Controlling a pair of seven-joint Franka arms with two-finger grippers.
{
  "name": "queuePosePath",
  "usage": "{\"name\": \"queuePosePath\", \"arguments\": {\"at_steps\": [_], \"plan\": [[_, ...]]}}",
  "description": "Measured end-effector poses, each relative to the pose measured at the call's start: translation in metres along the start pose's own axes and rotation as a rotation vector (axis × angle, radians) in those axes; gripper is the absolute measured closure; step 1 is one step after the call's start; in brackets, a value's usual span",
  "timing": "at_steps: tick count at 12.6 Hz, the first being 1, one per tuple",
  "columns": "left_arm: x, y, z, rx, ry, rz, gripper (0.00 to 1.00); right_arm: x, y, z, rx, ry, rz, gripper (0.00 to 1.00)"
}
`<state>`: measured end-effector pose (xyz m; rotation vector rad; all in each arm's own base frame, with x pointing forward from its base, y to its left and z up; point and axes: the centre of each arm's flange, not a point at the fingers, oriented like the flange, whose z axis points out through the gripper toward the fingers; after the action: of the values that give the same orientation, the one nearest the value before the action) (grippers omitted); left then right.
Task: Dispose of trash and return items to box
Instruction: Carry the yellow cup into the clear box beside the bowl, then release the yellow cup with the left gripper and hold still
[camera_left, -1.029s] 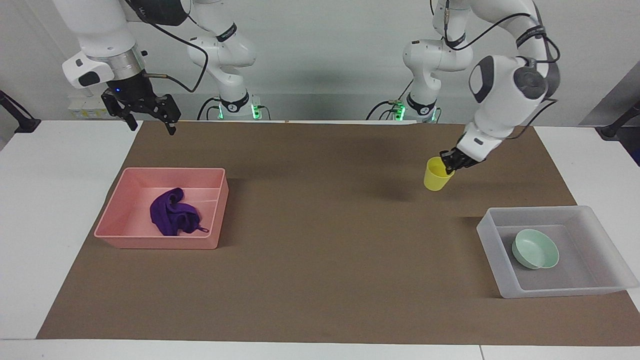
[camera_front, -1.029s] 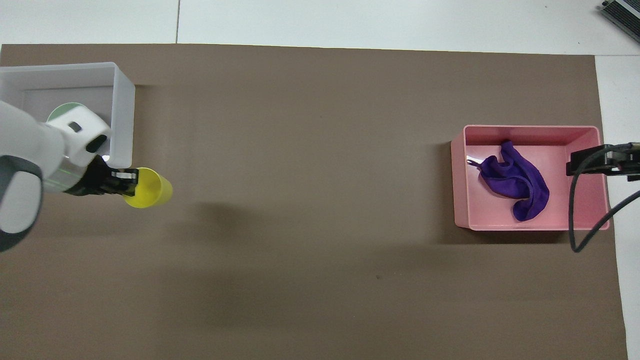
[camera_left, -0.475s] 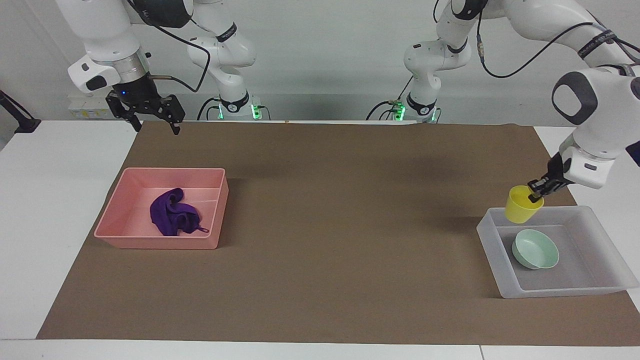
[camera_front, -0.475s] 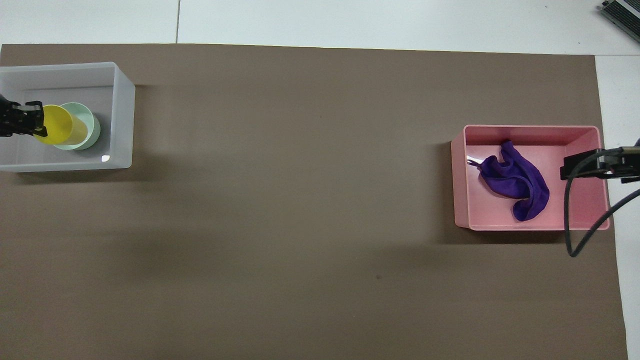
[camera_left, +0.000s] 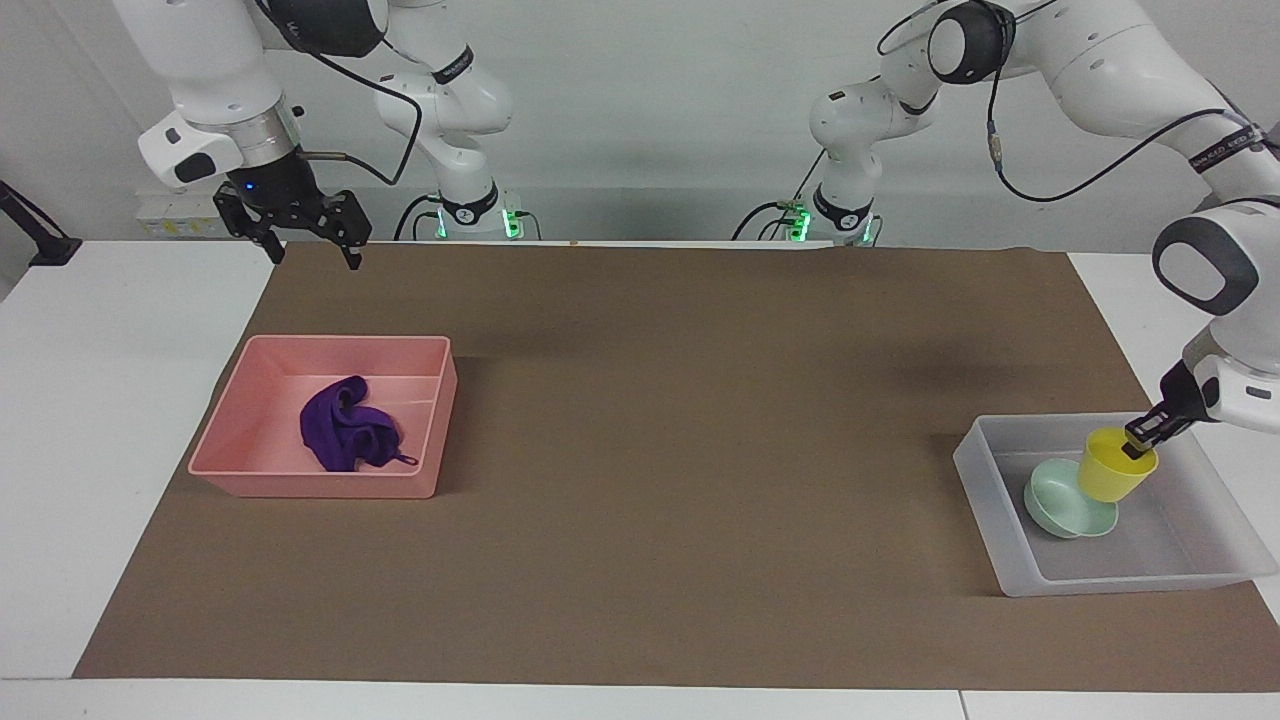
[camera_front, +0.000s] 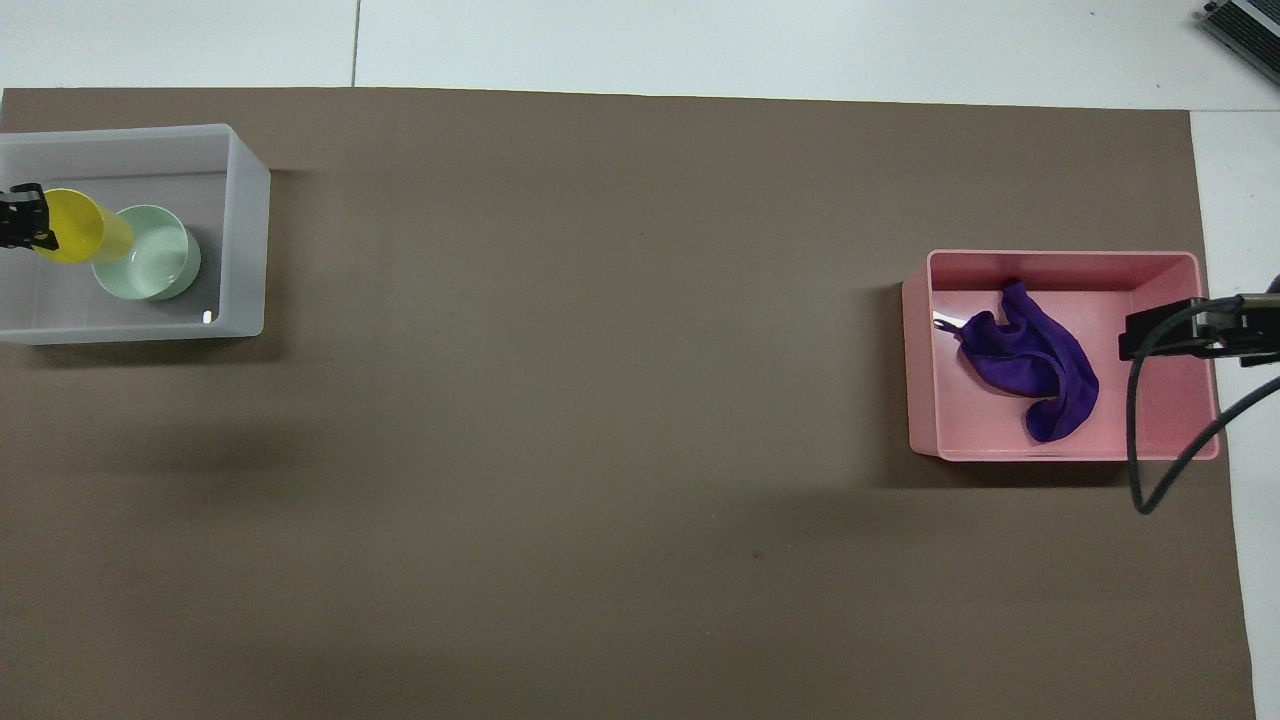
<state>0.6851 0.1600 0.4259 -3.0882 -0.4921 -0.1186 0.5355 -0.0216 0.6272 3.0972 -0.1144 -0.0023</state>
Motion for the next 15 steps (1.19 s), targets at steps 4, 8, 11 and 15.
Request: {"name": "queuePosePath", "arguments": {"at_steps": [4,8,11,15], "plan": [[0.004,0.005,0.026,-0.002,-0.013,0.006,0.96,0.000,0.000,0.000,0.000,0.000,0.000,0.00],[0.004,0.007,0.026,-0.004,-0.012,0.034,0.70,0.000,0.000,0.005,0.000,-0.010,0.001,0.00],[0.006,0.010,0.010,-0.008,0.011,0.047,0.31,0.000,0.000,0.006,-0.001,-0.013,0.001,0.00],[-0.022,0.027,-0.068,-0.010,-0.053,0.084,0.00,0.000,0.003,0.007,0.000,-0.014,0.005,0.00]]}}
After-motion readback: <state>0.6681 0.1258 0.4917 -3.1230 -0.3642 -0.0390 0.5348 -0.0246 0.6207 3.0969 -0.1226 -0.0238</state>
